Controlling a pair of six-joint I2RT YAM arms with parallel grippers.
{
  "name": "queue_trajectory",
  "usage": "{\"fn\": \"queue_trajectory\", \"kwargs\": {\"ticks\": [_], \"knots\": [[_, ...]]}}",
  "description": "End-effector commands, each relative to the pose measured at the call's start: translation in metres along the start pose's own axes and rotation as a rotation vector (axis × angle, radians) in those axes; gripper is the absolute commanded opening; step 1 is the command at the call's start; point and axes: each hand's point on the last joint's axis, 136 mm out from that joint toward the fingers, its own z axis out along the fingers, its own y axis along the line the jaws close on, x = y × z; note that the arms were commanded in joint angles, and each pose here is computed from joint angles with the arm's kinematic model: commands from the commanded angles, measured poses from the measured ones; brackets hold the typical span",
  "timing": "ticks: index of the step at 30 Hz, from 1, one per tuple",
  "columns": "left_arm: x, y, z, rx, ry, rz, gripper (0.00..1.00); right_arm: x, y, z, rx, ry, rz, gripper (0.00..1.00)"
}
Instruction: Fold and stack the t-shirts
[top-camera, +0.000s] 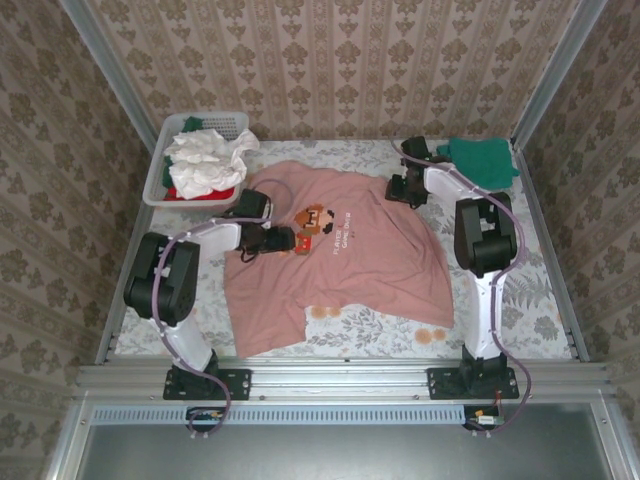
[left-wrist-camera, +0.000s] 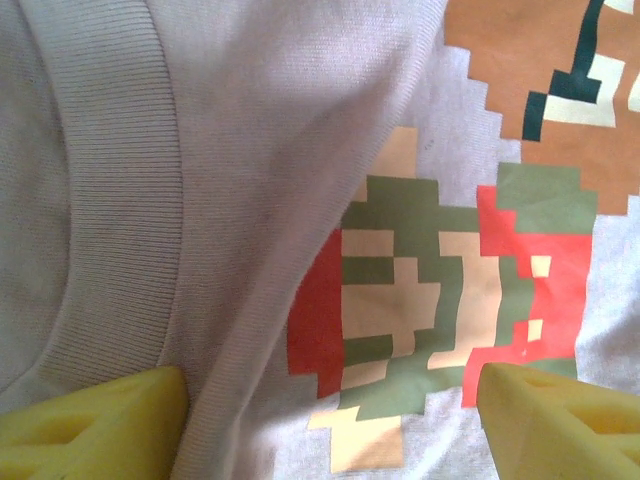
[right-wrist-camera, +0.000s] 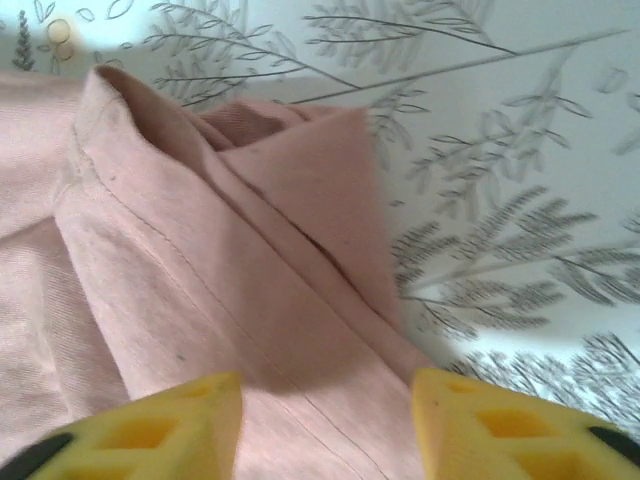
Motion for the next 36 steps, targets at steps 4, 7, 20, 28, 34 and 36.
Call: {"fn": "queue_trajectory", "kwargs": {"ticks": [4,7,20,28,34,36], "knots": [[0.031,0.002,0.003,0.005,0.083,-0.032,0.78,0.015,-0.023,0.0,0.093,0.071,0.0,0.19],[0.031,0.003,0.002,0.002,0.089,-0.029,0.78,0.002,-0.031,-0.018,0.116,0.031,-0.002,0.05],[0.052,-0.008,0.005,0.045,0.11,-0.049,0.78,0.015,-0.124,-0.068,0.313,-0.038,0.163,0.0],[-0.011,-0.03,-0.046,0.053,-0.008,0.044,0.96,0.018,-0.094,-0.08,0.236,-0.058,0.101,0.58],[-0.112,-0.044,-0.066,-0.072,-0.182,0.198,1.0,0.039,-0.052,-0.128,0.242,-0.159,-0.004,0.66],[-0.139,-0.046,-0.049,-0.109,-0.187,0.233,1.0,0.058,-0.034,-0.133,0.194,-0.176,-0.024,0.67]]}}
